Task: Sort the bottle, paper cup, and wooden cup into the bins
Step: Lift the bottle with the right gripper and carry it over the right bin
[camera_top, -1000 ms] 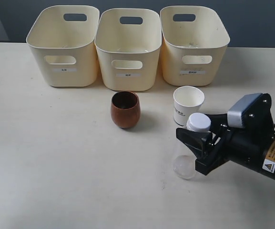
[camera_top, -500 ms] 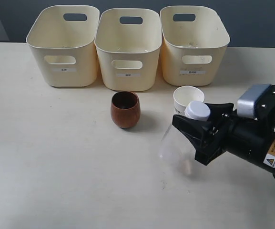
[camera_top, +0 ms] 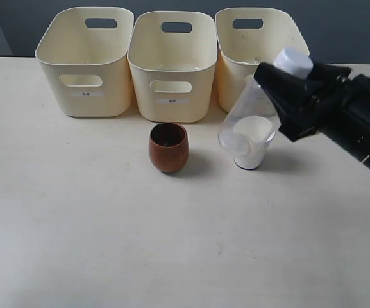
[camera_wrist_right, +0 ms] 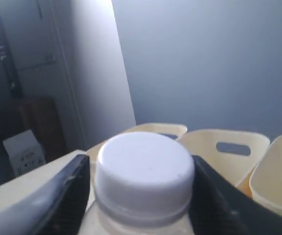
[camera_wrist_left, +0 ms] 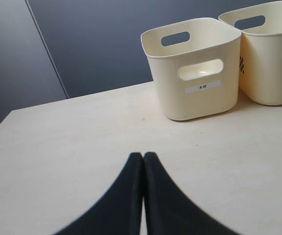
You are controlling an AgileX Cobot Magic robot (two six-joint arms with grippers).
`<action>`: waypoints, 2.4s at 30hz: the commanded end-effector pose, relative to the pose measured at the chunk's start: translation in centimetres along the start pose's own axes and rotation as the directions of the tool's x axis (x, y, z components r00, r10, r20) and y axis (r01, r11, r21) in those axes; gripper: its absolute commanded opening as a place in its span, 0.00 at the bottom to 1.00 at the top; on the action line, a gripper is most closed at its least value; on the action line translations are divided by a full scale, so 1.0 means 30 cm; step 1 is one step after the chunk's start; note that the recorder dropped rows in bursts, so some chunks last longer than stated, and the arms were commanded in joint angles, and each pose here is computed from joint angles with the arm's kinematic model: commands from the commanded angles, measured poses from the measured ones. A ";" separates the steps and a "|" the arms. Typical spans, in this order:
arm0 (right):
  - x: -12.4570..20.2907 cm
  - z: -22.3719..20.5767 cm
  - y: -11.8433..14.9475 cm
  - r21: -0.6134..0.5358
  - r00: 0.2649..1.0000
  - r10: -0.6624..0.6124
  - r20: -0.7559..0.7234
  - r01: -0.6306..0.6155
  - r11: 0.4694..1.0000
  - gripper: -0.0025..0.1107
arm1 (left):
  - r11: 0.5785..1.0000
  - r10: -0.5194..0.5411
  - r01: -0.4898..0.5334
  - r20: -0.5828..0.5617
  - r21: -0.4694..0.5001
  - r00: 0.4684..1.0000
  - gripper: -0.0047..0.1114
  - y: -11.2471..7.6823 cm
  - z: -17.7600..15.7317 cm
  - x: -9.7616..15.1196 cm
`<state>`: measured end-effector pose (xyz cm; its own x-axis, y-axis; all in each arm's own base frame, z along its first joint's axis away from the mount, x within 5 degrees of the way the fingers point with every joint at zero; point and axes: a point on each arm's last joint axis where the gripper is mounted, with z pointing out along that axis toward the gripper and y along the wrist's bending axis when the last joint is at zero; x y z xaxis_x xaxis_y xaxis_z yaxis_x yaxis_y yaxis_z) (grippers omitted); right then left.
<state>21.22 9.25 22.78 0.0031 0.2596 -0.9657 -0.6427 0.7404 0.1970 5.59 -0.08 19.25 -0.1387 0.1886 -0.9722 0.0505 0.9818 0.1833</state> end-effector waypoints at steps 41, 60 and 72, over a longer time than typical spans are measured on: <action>-0.157 0.443 -0.267 0.322 0.982 -0.186 -0.045 0.190 0.927 0.02 | 1.000 -0.001 0.001 0.011 0.002 1.000 0.04 0.000 -0.001 -0.002; -0.055 0.611 -0.433 0.475 0.980 -0.197 0.008 0.169 0.864 0.02 | 1.000 -0.001 0.001 0.011 0.002 1.000 0.04 0.000 -0.001 -0.002; 0.025 0.646 -0.475 0.472 0.960 -0.270 -0.078 0.274 0.838 0.02 | 1.000 -0.001 0.001 0.009 0.002 1.000 0.04 -0.001 -0.001 -0.001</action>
<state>45.01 11.01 22.65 0.1091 0.0093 -0.9940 -0.1848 0.9827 -0.0111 5.59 -0.08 19.25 -0.1387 0.1886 -0.9722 0.0505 0.9818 0.1833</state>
